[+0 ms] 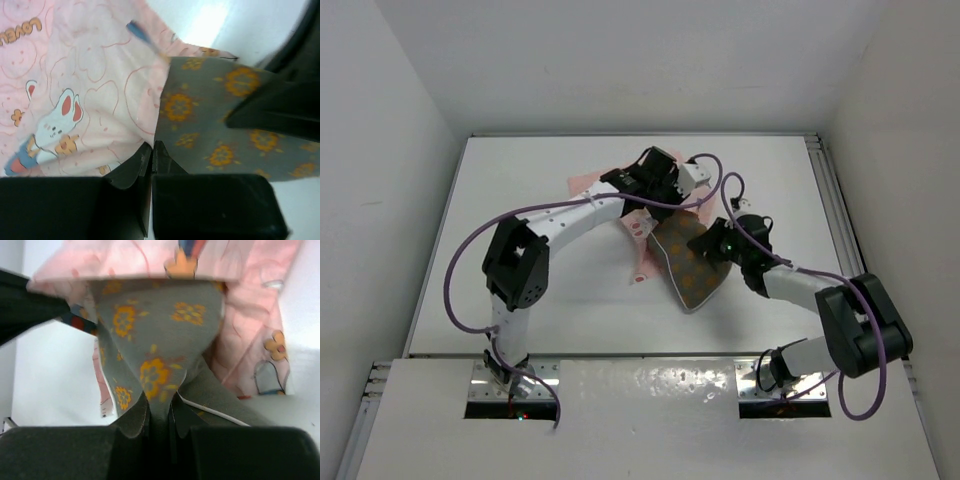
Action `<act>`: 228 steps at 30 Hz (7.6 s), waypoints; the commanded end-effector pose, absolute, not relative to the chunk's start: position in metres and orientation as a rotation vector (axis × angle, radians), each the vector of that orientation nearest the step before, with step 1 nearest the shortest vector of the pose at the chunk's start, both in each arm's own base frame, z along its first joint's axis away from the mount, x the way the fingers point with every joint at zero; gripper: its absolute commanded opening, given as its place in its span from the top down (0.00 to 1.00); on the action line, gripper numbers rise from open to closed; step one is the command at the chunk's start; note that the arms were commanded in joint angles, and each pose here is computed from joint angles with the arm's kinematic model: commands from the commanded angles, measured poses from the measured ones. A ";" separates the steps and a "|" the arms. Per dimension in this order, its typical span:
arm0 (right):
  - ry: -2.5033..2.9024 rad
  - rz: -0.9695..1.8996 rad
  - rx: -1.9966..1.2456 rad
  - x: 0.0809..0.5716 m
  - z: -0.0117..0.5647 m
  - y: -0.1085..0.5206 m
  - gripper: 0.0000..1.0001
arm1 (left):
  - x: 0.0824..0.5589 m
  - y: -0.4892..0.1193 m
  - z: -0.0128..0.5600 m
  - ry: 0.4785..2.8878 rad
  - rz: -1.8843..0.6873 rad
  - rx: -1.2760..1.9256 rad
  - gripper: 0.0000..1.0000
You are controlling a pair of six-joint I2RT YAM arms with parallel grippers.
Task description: Put the pillow into the pillowcase
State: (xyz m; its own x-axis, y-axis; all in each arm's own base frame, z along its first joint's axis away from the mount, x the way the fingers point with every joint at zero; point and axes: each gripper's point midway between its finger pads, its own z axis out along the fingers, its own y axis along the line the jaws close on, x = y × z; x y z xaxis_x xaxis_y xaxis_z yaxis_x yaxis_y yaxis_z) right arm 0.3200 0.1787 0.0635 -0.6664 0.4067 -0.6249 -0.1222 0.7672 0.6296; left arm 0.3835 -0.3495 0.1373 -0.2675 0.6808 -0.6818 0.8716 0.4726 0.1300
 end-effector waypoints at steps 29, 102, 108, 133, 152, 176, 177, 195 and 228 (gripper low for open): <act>1.437 0.776 0.187 0.362 0.286 0.159 1.00 | 0.324 -0.363 0.204 1.842 -0.494 1.533 0.96; 1.792 0.804 0.242 0.369 0.172 0.185 1.00 | 0.247 -0.291 0.069 2.051 -0.484 1.779 1.00; 1.784 0.767 0.339 0.381 0.168 0.178 1.00 | 0.238 -0.304 0.089 1.971 -0.519 1.818 1.00; 1.928 0.649 0.387 0.358 0.120 0.169 1.00 | 0.247 -0.360 0.158 1.890 -0.740 1.692 1.00; 2.019 0.786 0.117 0.323 0.101 0.200 1.00 | 0.374 -0.331 0.199 2.028 -0.585 1.139 0.41; 2.035 0.818 0.138 0.313 0.094 0.199 1.00 | 0.413 -0.342 0.122 2.080 -0.341 1.157 0.59; 2.033 0.817 0.139 0.314 0.095 0.199 1.00 | 0.415 -0.343 0.122 2.069 -0.329 1.152 0.63; 2.017 0.804 0.135 0.317 0.098 0.198 1.00 | 0.401 -0.357 0.109 2.058 -0.405 1.234 0.46; 1.498 0.642 -0.115 0.357 0.302 0.200 1.00 | 0.354 -0.369 0.235 1.886 -0.630 1.391 1.00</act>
